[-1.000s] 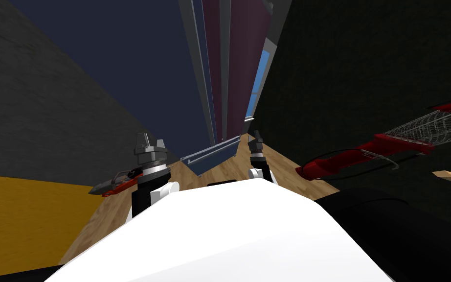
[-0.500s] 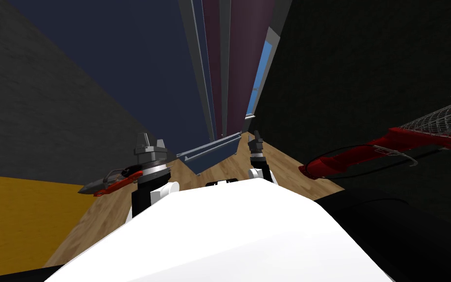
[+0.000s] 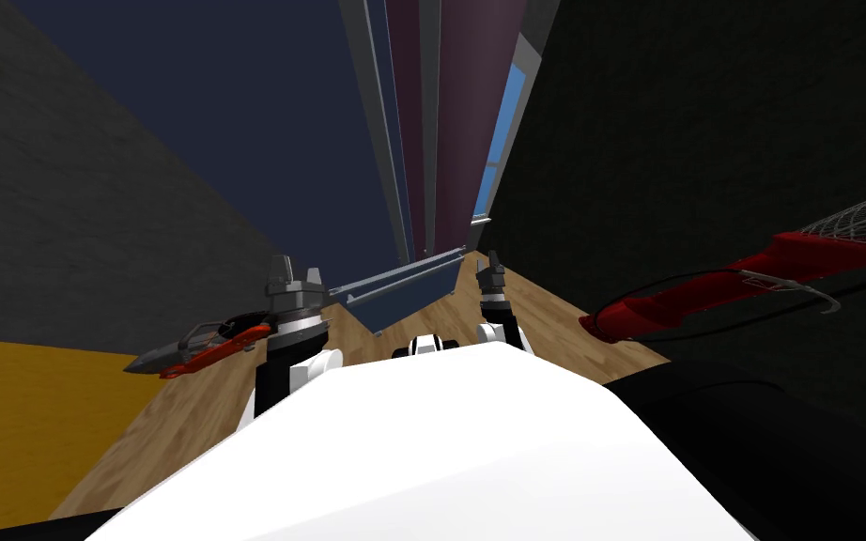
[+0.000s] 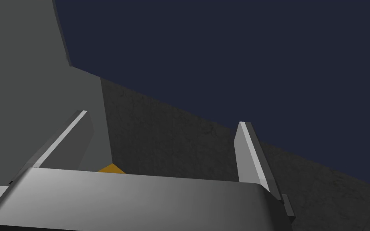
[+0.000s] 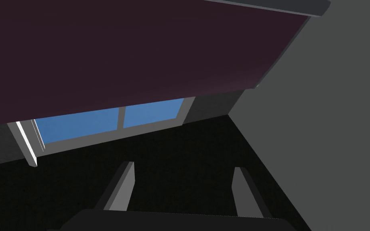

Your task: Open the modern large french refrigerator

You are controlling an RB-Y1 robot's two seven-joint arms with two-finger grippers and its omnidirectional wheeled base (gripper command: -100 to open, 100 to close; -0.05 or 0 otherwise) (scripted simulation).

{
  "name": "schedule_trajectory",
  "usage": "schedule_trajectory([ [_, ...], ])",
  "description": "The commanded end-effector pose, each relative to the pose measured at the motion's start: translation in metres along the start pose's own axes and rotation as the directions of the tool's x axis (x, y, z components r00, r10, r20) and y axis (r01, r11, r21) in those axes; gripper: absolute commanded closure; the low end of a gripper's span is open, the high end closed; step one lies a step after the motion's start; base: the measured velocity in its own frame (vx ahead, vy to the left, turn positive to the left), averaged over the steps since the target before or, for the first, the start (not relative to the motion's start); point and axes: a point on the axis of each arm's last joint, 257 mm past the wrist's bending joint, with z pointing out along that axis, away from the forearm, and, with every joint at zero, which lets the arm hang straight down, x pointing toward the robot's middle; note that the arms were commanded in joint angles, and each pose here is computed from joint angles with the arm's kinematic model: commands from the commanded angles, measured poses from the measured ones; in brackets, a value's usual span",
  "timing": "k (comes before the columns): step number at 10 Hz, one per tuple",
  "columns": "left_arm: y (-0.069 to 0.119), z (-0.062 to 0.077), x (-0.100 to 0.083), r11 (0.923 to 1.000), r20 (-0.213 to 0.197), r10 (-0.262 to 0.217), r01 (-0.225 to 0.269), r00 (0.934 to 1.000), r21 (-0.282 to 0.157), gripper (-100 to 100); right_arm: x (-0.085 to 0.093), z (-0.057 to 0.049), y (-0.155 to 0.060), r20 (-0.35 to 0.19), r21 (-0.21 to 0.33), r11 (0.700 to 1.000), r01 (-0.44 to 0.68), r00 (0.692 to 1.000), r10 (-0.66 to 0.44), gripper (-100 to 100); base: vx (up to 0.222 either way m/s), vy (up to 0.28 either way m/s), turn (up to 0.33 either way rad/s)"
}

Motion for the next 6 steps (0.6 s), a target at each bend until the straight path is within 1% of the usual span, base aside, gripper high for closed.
schedule_trajectory([
  [1,0.012,-0.002,0.006,1.0,-0.04,0.005,-0.005,0.9992,-0.003,-100,0.0,0.0,0.0,0.0,0.0,1.0,0.0,1.0,0.0,0,0.046,-0.072,-0.006],
  [3,0.024,-0.005,0.009,1.0,-0.058,0.0,0.0,0.9983,-0.009,-100,0.0,0.0,0.0,0.0,0.0,1.0,0.0,1.0,0.0,0,0.069,-0.07,-0.01],
  [6,0.046,-0.01,0.011,0.9997,-0.07,-0.016,0.015,0.9974,-0.022,-100,0.0,0.0,0.0,0.0,0.0,1.0,0.0,1.0,0.0,0,0.086,-0.09,-0.012],
])
